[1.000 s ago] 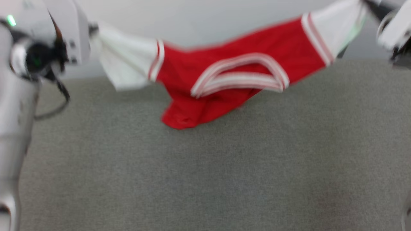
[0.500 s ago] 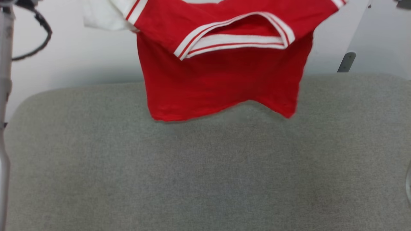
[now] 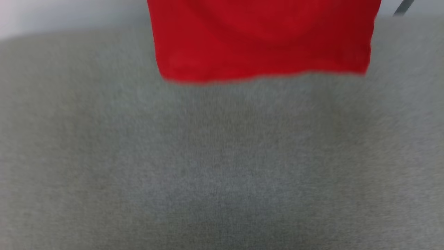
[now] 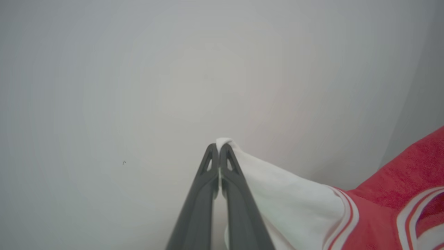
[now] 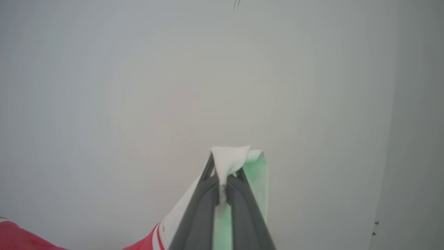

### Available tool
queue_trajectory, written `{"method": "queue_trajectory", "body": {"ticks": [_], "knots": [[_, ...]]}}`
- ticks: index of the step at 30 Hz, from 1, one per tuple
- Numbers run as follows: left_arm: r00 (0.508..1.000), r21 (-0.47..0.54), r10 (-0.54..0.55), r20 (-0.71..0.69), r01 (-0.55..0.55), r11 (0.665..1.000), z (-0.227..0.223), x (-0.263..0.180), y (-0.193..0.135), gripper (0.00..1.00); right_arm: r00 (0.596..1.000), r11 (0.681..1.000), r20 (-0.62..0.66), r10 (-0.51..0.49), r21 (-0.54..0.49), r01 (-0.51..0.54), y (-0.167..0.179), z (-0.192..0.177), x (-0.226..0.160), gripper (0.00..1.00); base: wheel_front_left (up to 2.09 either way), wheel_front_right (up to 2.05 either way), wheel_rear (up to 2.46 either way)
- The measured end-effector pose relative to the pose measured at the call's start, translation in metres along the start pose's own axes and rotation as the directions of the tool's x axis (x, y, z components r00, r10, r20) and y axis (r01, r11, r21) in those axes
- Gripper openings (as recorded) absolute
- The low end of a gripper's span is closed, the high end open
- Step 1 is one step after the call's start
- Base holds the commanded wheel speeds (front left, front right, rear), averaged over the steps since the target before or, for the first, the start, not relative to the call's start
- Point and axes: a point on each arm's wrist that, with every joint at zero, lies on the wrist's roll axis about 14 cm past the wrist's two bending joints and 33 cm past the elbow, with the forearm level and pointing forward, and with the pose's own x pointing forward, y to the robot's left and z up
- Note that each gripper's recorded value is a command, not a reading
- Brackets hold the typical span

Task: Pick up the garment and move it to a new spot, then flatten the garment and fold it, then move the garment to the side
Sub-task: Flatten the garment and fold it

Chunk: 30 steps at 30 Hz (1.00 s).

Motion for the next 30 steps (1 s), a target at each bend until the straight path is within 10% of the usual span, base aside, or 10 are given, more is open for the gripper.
{"method": "queue_trajectory", "body": {"ticks": [6,10,20,30], "knots": [[0.970,-0.004,0.024,0.243,-0.023,1.000,-0.014,0.055,-0.001,0.00,0.969,0.985,0.247,0.025,-0.170,0.018,-0.010,-0.027,0.040,0.00,0.00,0.00,0.00],[0.958,-0.019,0.026,0.286,-0.022,1.000,-0.056,0.081,0.003,0.00,0.982,0.976,0.185,0.042,-0.218,0.000,-0.017,-0.101,0.058,0.00,0.00,0.00,0.00],[0.997,-0.078,0.019,-0.078,-0.025,0.997,-0.257,0.089,0.006,0.00,0.985,0.982,-0.151,0.079,-0.160,-0.103,-0.016,-0.292,0.044,0.00,0.00,0.00,0.00],[0.913,-0.176,-0.017,-0.407,-0.061,0.982,-0.324,0.013,0.014,0.00,0.917,0.998,-0.395,0.057,0.024,-0.051,-0.024,-0.329,-0.008,0.00,0.00,0.00,0.00]]}}
